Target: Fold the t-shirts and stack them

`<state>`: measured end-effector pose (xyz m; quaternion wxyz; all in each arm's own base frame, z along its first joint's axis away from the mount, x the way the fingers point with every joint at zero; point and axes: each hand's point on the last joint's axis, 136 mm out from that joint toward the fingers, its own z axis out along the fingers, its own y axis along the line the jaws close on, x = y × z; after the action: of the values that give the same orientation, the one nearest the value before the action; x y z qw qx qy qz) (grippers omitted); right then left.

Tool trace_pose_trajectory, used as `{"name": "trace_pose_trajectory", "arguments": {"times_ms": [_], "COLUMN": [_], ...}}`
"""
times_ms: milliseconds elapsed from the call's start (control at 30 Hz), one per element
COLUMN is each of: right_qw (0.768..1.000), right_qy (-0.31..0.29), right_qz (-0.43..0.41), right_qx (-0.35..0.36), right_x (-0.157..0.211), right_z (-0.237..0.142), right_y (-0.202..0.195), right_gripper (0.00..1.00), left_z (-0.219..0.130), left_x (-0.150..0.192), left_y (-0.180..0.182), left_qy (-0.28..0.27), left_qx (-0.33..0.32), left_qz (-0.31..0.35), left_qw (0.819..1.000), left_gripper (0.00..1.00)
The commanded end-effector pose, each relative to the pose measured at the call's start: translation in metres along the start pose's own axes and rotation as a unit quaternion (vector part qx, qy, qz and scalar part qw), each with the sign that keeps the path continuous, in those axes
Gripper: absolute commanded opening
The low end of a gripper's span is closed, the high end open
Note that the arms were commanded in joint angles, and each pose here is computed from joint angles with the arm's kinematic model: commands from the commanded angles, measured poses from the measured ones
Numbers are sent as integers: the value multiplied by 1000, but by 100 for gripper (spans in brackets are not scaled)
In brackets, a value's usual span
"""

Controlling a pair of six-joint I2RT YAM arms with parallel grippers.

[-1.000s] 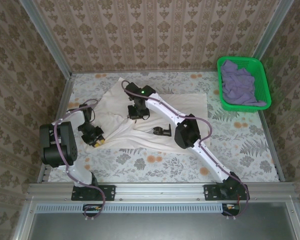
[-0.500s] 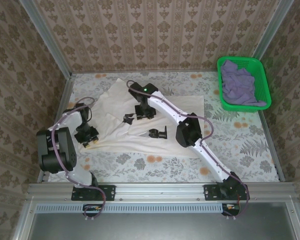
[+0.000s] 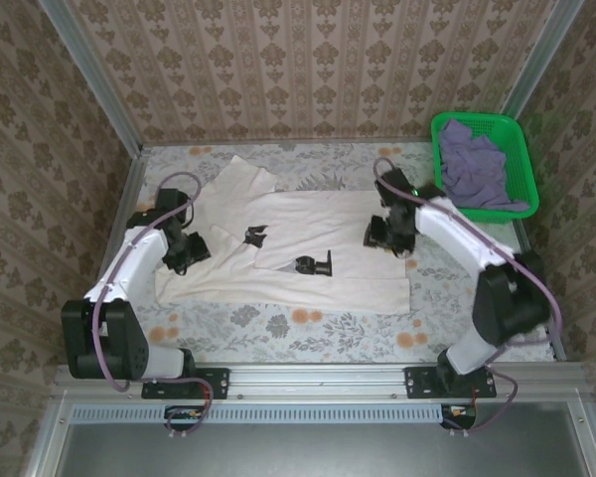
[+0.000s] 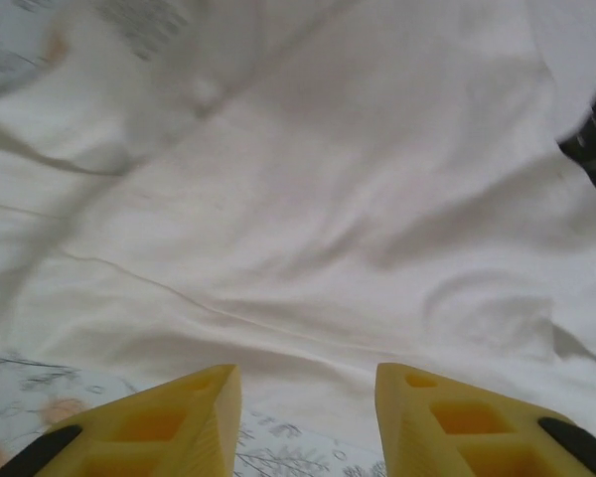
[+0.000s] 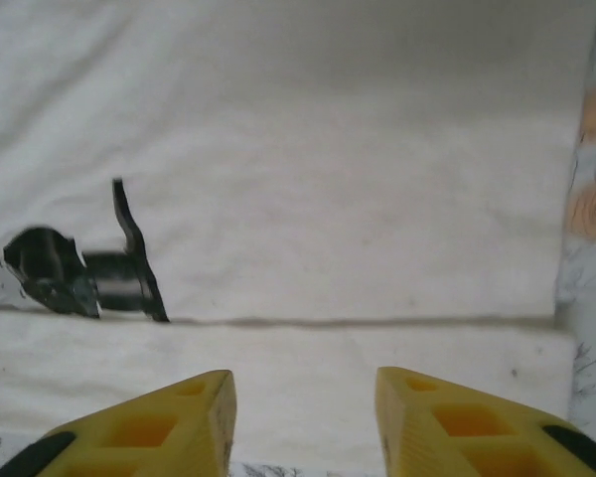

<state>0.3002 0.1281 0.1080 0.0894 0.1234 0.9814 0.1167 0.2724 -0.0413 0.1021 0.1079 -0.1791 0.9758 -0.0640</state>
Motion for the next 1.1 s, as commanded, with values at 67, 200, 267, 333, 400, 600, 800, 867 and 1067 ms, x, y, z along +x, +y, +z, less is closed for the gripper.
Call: {"name": "trace_pose_trajectory", "arguments": {"times_ms": [67,200,267,333,400,600,800,867,1067], "right_qw": [993,990,984,977,972,966,961,960,956], "right_qy": [20,32,34,38,37,70,77,79,96], "right_qz": [78,128,168,206,225,250,266,269,278], "right_qx": [-85,-53,-44,-33,-47,-5,-2,3,-4], "right_x": [59,77,79,87,89,114,133,135,146], "right_z": [32,52,62,69,72,64,54,50,45], "right_y": [-13,-50,-69,-87,-92,-107,-112,-113,-110], "right_gripper": [34,30,29,31,32,34,35,35,35], "left_z": [27,42,50,58,64,66,57,53,45], "left_x": [43,46,49,53,54,65,86,90,113], "left_y": [7,33,49,58,64,74,84,81,88], "left_qy": [75,73,79,84,84,115,144,148,164], "left_qx": [-15,-71,-100,-107,-111,-141,-170,-173,-175], "left_qz": [7,-20,-44,-69,-89,-92,-89,-97,-161], "left_qw": [997,995,991,988,986,979,971,969,957], "left_gripper": [33,33,32,32,33,32,32,32,36]}}
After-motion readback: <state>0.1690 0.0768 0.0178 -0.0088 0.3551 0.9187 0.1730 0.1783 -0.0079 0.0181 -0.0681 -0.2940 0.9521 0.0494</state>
